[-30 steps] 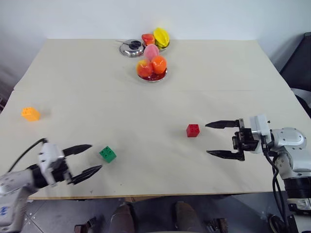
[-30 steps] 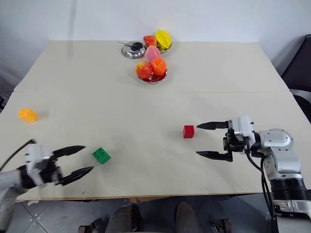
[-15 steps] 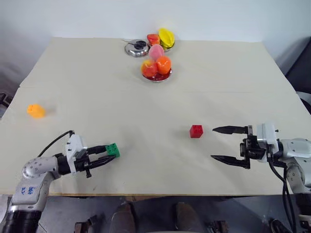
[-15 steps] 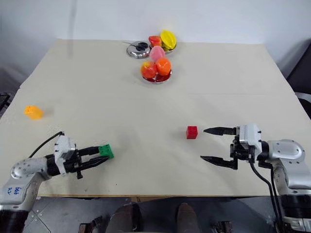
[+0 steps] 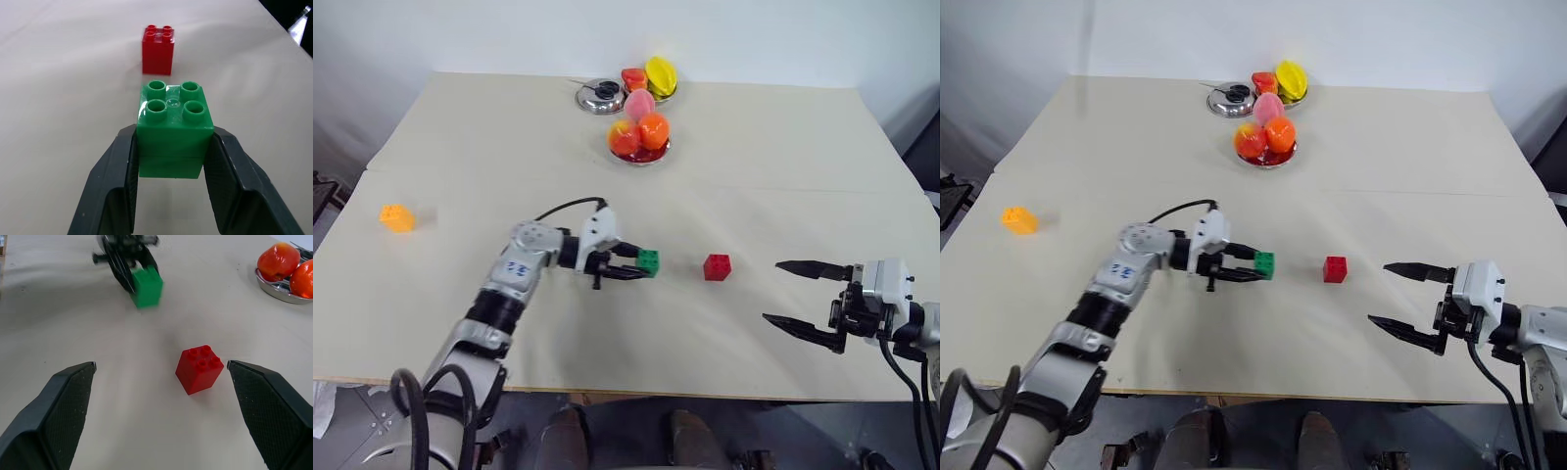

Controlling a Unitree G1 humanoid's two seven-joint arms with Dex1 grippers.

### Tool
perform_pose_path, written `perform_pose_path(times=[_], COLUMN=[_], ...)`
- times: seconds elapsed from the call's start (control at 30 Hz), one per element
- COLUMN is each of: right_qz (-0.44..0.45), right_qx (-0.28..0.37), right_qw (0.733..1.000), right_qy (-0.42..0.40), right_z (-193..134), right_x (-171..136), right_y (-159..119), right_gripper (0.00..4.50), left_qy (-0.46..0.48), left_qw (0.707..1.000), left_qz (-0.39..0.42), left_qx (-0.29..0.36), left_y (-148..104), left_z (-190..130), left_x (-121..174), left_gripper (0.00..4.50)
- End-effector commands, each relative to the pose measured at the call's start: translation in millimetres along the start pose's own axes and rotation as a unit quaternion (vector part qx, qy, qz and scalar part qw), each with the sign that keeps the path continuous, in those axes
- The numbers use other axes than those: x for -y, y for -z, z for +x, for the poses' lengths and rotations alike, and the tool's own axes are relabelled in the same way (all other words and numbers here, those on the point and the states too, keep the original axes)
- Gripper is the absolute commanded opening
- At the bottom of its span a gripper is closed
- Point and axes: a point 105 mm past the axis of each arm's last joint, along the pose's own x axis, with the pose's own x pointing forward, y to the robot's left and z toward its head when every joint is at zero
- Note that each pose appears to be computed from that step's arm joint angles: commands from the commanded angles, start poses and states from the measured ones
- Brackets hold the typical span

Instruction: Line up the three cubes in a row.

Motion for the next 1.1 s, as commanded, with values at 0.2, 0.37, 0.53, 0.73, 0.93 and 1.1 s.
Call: perform_pose_path(times=[0.2, 0.37, 0.53, 0.73, 0.93, 1.1], right_qz=[-0.015, -0.011, -0.006, 0.000, 0.010, 0.007], right_qx=[0.011, 0.013, 0.014, 0.012, 0.011, 0.029], right_qw=[0.999, 0.999, 0.999, 0.999, 1.000, 1.000], right_qy=[0.028, 0.036, 0.035, 0.031, 0.016, -0.008], right_z=[-7, -8, -8, -12, -13, -3], right_x=[-3, -6, -6, -6, -4, -2], right_y=[-11, -9, -4, 2, 9, 6], right_gripper=[4.50, 4.50, 4.50, 4.50, 4.50, 4.50], left_qy=[0.006, -0.009, -0.006, 0.019, -0.012, -0.037], left_qw=[1.000, 1.000, 1.000, 1.000, 0.999, 0.996], left_qz=[0.008, 0.010, 0.006, -0.011, 0.002, 0.028], left_qx=[0.008, -0.001, -0.003, 0.006, 0.040, 0.075], left_y=[2, 4, 5, 8, -2, -12], left_z=[14, 16, 14, 11, -12, -64], left_x=[-7, -15, -19, -13, -21, -17], left_gripper=[1.48, 1.48, 1.48, 1.83, 3.76, 4.35])
